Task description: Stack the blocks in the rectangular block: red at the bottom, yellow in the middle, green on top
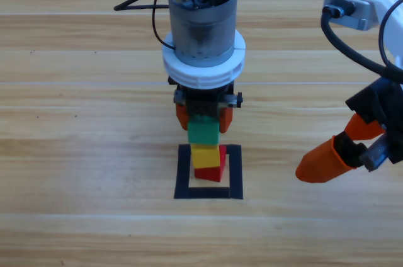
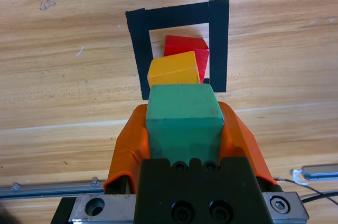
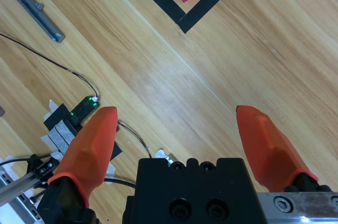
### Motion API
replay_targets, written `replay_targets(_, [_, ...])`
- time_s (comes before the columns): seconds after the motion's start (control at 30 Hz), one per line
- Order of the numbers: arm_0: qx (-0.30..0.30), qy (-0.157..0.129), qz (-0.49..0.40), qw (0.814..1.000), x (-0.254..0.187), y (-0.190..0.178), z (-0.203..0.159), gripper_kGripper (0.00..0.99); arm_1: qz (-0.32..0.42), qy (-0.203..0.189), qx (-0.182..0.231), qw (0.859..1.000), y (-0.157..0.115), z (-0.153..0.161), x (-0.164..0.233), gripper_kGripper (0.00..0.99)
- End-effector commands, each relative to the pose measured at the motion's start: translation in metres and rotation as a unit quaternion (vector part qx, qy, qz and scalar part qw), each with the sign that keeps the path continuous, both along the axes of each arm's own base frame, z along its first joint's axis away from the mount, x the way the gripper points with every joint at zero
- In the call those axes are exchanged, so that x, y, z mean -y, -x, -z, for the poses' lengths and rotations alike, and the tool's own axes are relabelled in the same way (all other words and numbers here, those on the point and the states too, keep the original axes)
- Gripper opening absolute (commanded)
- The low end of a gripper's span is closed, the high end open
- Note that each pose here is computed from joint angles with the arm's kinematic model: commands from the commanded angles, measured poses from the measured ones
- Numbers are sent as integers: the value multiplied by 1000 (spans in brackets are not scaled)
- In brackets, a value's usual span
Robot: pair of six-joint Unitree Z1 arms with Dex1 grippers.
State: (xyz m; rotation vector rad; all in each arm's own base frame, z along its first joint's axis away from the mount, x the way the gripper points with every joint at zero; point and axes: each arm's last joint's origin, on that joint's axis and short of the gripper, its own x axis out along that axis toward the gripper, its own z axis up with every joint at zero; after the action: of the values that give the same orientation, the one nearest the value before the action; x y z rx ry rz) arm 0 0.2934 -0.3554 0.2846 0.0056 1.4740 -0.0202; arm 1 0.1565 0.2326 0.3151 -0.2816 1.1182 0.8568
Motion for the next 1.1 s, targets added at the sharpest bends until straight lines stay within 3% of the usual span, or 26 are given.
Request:
replay_targets(0.03, [-10,-22,-7,1000,1,-13,22,0,16,14,-7,1000,-11,11,-3,989])
replay_targets(1.1, [-17,-28,-7,999,5,-17,33,0,17,14,-7,1000,-11,11,-3,989])
